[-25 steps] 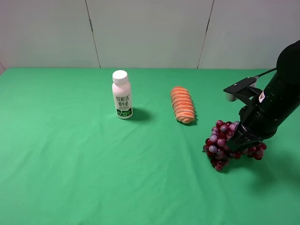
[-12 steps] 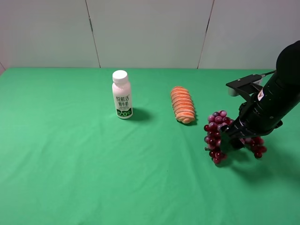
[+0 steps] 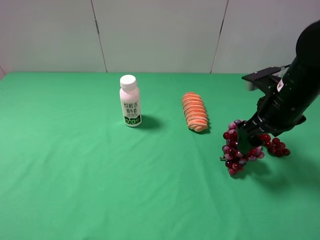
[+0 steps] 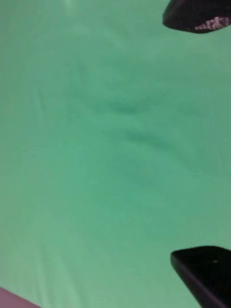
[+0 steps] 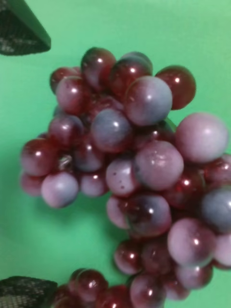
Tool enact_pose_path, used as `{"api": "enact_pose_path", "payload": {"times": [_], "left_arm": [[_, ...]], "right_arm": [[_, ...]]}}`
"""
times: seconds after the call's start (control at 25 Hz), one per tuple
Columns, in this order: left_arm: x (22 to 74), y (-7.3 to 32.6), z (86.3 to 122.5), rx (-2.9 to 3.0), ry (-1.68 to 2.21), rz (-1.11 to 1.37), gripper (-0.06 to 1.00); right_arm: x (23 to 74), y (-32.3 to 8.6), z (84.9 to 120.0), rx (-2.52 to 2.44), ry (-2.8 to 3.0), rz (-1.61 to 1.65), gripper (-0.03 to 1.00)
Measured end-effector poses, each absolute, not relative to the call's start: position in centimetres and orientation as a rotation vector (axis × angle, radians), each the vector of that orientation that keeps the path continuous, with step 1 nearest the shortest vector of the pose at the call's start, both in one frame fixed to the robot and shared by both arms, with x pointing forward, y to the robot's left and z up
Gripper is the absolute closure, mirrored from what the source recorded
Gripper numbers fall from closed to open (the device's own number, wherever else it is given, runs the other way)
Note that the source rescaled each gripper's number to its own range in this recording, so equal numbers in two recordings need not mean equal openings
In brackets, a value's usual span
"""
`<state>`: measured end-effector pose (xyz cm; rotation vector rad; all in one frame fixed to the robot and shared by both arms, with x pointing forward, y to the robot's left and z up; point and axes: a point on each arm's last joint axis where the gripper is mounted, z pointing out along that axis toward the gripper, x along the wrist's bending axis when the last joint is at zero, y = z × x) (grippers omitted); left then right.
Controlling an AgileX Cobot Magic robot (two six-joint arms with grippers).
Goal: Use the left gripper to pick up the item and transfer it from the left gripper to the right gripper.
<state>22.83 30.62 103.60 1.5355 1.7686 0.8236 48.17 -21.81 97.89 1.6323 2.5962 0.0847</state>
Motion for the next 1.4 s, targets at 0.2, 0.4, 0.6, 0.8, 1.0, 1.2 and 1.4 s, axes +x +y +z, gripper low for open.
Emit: {"api": "enact_pose_path", "payload": {"times": [0.2, 0.4, 0.6, 0.8, 1.0, 1.2, 1.4], "left_arm": [[22.8, 30.6, 103.6, 1.535, 1.769, 0.824, 0.14], [22.8, 30.6, 103.6, 1.535, 1.769, 0.824, 0.14], [22.8, 30.6, 103.6, 1.535, 1.769, 0.824, 0.14], [22.8, 30.6, 103.6, 1.535, 1.769, 0.824, 0.14], [22.8, 30.6, 103.6, 1.535, 1.769, 0.824, 0.14], [22.8, 30.6, 103.6, 1.535, 1.769, 0.824, 0.14], [22.8, 30.6, 103.6, 1.535, 1.769, 0.824, 0.14]], "right_arm": [[48.4, -21.7, 100.8, 1.635, 2.581, 0.117, -0.03], [46.9, -21.9, 104.8, 1.619, 2.502, 0.309, -0.03], [43.4, -22.6, 108.7, 1.603, 2.436, 0.509, -0.03], [39.5, -23.6, 111.9, 1.553, 2.367, 0.673, -0.03], [35.5, -24.9, 114.0, 1.494, 2.305, 0.781, -0.03], [31.3, -26.3, 114.3, 1.44, 2.216, 0.896, -0.03], [27.4, -27.6, 112.6, 1.424, 2.135, 0.988, -0.03]]}}
